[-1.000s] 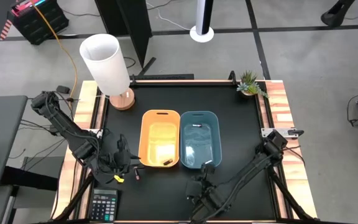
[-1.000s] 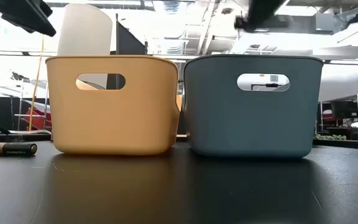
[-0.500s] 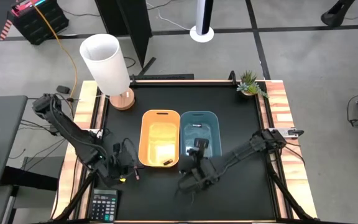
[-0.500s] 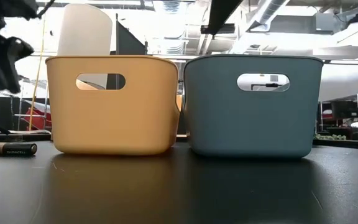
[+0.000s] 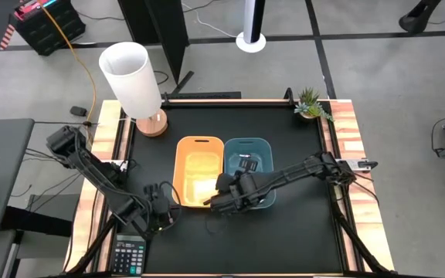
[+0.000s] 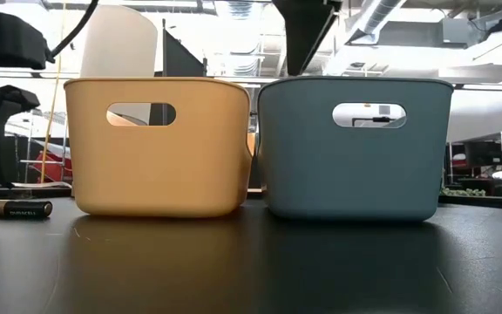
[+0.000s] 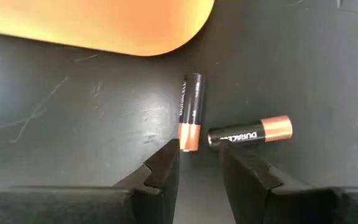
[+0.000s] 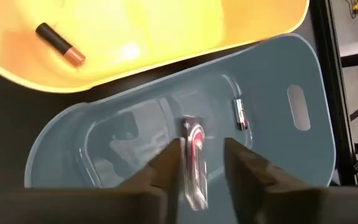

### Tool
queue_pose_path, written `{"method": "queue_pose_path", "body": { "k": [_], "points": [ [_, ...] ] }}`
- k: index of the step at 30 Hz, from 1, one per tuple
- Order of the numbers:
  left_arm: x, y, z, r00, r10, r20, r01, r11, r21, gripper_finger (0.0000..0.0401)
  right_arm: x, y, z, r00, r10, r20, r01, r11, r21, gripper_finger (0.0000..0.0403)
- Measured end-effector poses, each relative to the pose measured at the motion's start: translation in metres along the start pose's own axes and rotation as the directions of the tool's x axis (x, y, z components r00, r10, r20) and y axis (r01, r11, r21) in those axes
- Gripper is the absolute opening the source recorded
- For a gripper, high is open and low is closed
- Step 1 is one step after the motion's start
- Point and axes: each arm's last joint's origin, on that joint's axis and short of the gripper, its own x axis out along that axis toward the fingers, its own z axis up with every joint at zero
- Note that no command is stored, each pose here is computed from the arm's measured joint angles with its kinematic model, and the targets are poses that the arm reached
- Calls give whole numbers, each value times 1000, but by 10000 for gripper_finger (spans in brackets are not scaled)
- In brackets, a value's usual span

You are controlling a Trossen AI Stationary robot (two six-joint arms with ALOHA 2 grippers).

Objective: Sort batteries
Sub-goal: Put the silver battery into the blue bin, then put the bottom black battery into the orange bin

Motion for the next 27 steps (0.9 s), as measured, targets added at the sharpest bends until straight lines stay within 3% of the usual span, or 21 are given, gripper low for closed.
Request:
{"method": "queue_pose_path", "body": {
  "k": [5,8,14,21,27],
  "points": [
    [1,-3,2,1000,-10,27,9,999,40,113,0,0,0,1000,-1,0,1,1000,-17,212],
    [-1,-6,1,998,-34,44,30,995,92,124,1,0,0,1000,-6,3,6,1000,-18,242],
    [-10,-20,-1,990,-115,86,91,966,243,139,-1,2,-1,1000,-7,8,7,1000,-27,244],
    [-13,-25,-5,984,-149,95,90,883,461,136,-1,2,-1,1000,-7,8,7,999,-41,232],
    [-8,-20,-2,988,-137,70,81,850,520,135,-2,4,-2,1000,-4,12,5,999,-45,226]
  ]
}}
